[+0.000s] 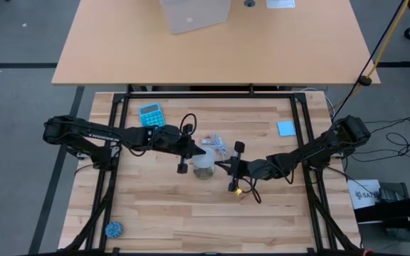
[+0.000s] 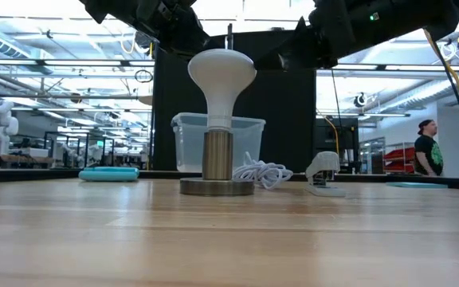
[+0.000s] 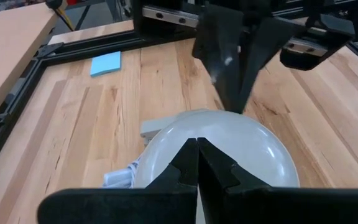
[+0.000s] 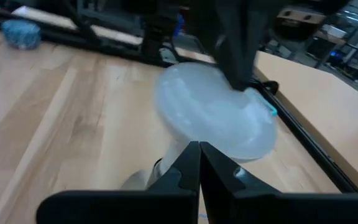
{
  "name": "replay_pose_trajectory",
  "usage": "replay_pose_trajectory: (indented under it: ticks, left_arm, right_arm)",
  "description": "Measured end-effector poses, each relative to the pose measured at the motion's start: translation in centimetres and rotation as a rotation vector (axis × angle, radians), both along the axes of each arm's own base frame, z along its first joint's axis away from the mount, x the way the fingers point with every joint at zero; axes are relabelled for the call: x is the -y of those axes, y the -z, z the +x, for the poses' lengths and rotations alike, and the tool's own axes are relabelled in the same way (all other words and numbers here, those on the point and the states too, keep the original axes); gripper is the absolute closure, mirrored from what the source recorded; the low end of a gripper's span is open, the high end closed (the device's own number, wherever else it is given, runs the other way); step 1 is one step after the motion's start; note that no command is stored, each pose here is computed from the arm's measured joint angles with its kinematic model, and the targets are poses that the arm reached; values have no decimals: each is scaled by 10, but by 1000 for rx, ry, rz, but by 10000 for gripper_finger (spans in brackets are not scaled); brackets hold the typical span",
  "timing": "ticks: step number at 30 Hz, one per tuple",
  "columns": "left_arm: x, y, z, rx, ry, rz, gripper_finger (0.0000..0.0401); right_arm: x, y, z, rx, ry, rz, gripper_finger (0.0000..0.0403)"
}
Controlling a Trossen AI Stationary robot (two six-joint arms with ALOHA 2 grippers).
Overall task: Screw lightbulb
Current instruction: Insert the light bulb into the lamp
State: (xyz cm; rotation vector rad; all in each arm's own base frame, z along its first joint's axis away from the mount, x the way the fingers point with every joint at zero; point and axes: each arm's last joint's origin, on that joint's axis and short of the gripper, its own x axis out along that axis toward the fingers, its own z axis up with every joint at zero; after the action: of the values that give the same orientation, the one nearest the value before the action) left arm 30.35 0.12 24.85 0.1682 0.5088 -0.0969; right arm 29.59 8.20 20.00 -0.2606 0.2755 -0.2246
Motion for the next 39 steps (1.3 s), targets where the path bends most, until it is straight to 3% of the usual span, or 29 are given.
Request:
replay_pose_trajectory:
  ticks: [7,16,20,31,39]
  left_arm:
    - [0,0,0,1,0,0,401]
    - [6,0,0,1,20,2,401]
    - [6,0,0,1,22,1,401]
    - [6,1,-1,-11,28,-3,401]
    - [6,2,-2,-35,21,2,401]
  right_arm:
    - [-6,1,-1,-17,-54,-26,403]
    - [2,3,-5,-25,209,-86,403]
    - [7,-1,-1,-2,256,-71,403]
    - [6,3,32,-49,310,-124,403]
    - [-2,-3,33,-57,272,-135,403]
